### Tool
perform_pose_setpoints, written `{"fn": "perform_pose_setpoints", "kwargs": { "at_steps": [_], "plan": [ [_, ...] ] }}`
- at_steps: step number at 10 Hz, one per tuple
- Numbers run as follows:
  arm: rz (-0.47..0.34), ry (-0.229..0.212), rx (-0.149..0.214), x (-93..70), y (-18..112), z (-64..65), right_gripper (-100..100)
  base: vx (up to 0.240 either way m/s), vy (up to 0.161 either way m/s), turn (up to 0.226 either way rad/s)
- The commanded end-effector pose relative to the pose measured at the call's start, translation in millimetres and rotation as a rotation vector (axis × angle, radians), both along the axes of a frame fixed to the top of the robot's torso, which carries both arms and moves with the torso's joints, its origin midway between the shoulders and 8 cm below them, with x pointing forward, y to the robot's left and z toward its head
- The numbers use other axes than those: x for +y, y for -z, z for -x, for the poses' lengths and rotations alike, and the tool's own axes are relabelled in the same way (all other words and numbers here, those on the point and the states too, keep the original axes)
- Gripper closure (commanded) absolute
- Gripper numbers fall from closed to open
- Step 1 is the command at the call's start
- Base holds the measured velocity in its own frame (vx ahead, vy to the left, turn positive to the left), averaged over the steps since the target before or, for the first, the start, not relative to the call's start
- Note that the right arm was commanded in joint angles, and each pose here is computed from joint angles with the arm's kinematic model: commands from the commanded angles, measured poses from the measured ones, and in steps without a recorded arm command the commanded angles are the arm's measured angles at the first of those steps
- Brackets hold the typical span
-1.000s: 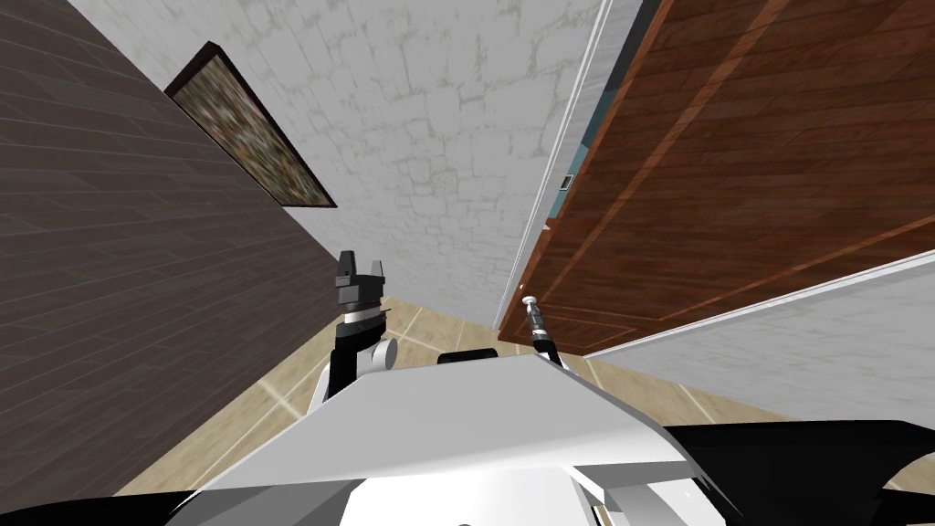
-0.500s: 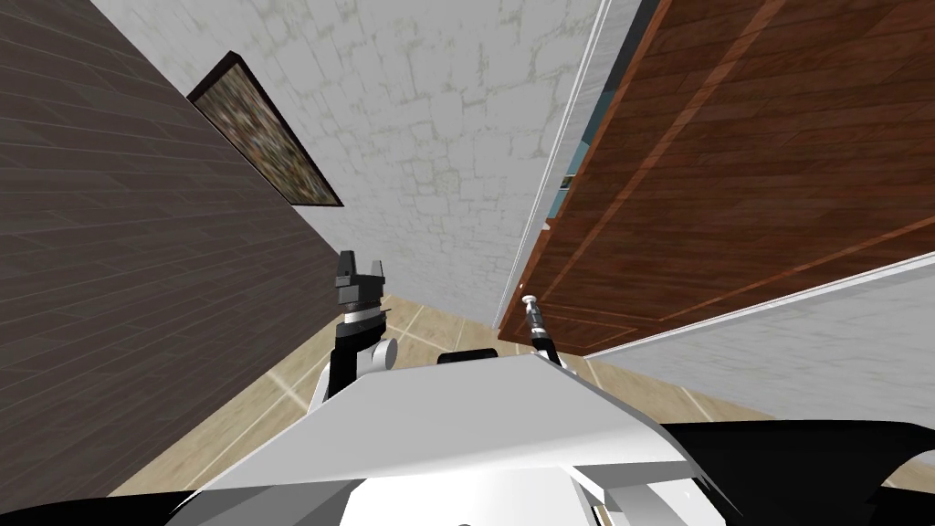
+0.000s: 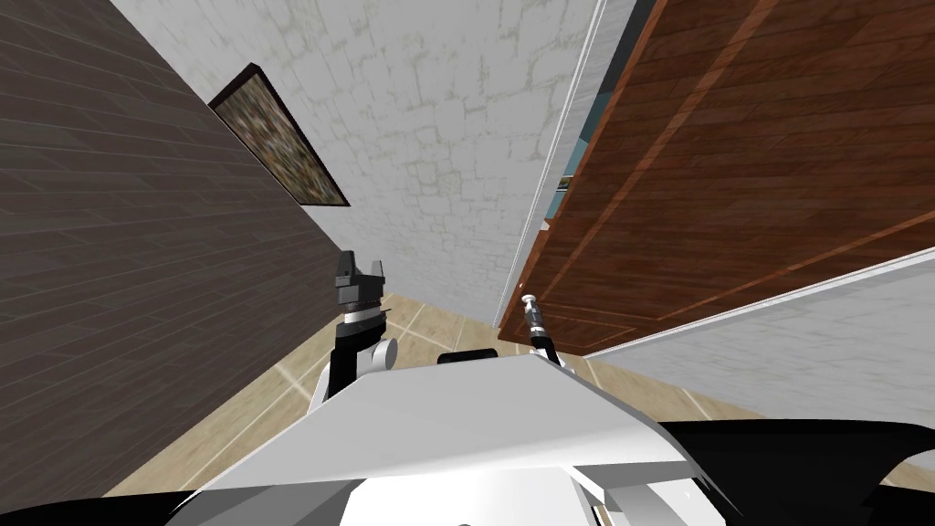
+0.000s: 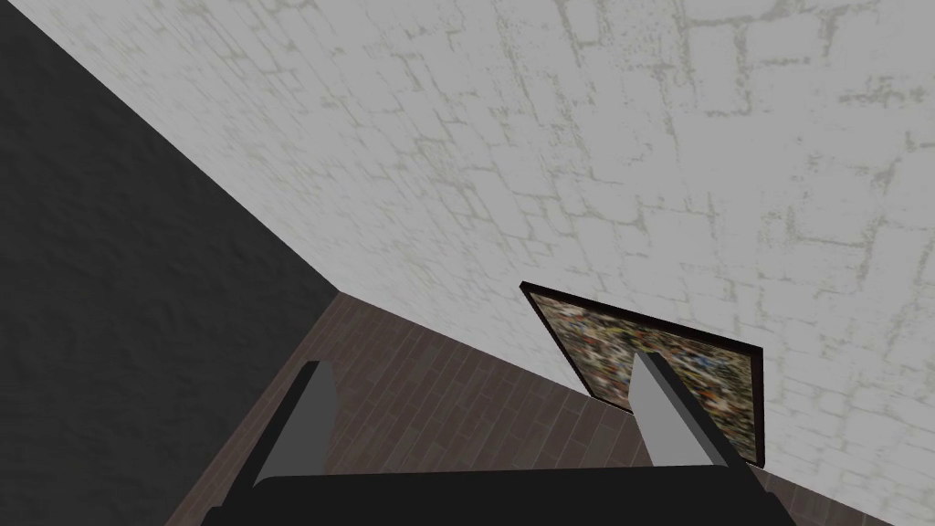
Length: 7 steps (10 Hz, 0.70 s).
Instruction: Pull the door open
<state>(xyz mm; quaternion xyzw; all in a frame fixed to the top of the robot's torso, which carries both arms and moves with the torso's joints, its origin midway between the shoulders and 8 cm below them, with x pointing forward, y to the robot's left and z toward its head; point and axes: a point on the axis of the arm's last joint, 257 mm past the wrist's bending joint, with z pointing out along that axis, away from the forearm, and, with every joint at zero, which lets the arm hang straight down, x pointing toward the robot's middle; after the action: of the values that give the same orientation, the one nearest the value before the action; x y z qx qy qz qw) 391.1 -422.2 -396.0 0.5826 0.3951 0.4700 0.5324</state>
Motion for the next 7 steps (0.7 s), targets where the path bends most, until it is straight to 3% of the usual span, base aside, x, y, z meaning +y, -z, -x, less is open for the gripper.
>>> {"fn": "perform_pose_setpoints", "kwargs": {
  "at_steps": [1,7],
  "plan": [
    [-0.055,0.003,-0.011,0.5,1.5,-1.3,100,-0.045,-0.006,0.037],
    [-0.189,0.007,-0.046,0.6,1.3,-7.7,100,-0.046,-0.009,0.035]
  ]
}}
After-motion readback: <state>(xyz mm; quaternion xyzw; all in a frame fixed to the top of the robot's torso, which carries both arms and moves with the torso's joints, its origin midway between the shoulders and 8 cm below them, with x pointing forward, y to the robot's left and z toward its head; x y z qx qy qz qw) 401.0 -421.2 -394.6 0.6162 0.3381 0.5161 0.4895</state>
